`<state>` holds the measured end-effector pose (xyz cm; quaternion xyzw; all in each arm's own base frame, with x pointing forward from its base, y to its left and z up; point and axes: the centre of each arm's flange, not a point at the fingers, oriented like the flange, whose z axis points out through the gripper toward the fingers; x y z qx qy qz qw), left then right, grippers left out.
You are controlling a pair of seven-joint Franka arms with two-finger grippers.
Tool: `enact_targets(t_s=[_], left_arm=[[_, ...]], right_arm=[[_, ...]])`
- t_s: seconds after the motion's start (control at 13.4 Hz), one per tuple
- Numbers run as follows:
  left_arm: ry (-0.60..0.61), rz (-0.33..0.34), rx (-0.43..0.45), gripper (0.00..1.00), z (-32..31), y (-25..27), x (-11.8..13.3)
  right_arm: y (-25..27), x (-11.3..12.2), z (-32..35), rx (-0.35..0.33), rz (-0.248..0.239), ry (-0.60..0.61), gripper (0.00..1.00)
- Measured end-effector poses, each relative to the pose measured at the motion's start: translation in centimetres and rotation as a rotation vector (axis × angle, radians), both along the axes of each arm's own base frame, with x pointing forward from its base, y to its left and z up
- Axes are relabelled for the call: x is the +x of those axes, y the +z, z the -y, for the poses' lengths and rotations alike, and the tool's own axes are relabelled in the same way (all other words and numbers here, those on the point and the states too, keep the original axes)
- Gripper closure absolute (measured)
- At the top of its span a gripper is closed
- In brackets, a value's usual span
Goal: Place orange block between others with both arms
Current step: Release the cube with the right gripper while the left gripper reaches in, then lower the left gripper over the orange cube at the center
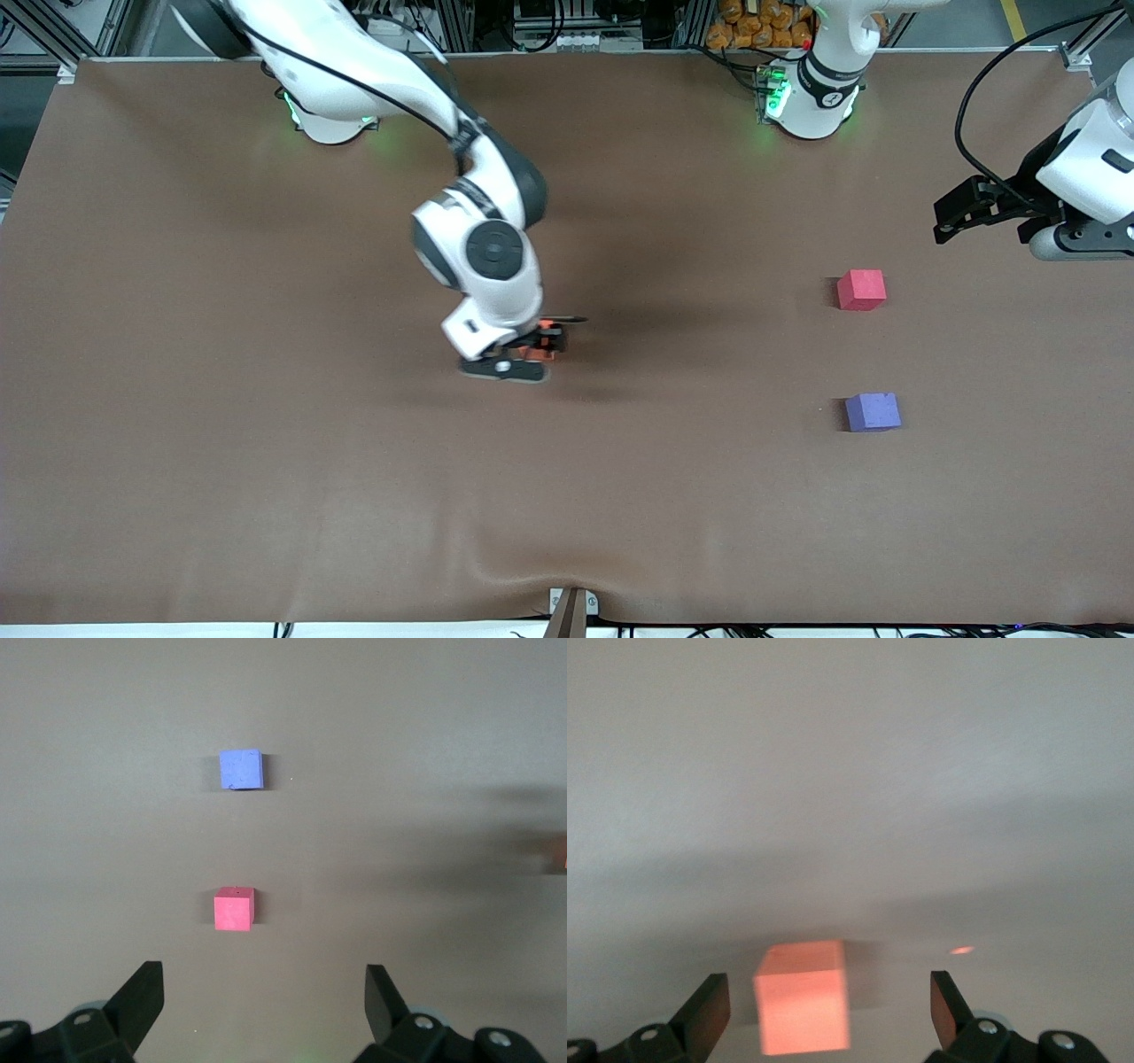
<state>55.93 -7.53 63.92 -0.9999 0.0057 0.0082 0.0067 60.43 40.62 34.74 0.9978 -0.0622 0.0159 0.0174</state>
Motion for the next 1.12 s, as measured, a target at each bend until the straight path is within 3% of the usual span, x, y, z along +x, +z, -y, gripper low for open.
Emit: enact_targets(t_s=[0.22,0.52,0.82,1.12], left_arm=[[-0.004,-0.004,0.000,0.00,0.2,-0.2,0.0],[-0.034,0.012,-0.011,0.00,4.4,-2.8,1.6],[-0.022,-0.049,-0.005,0.00,15.6,-10.5,2.5],[0.005,-0.024,-0.034,0.00,27.8,-18.5,1.9]], right_arm=[[4.8,2.9,9.6,-0.035,-0.027,0.009,0.00],[10.2,3.6,21.3,-0.072,-0.093,0.061,0.00],[17.1,2.1,28.6,-0.060,-0.094,0.061,0.00],[21.7,-0.2,34.4,0.024,-0.122,0.098,0.00]])
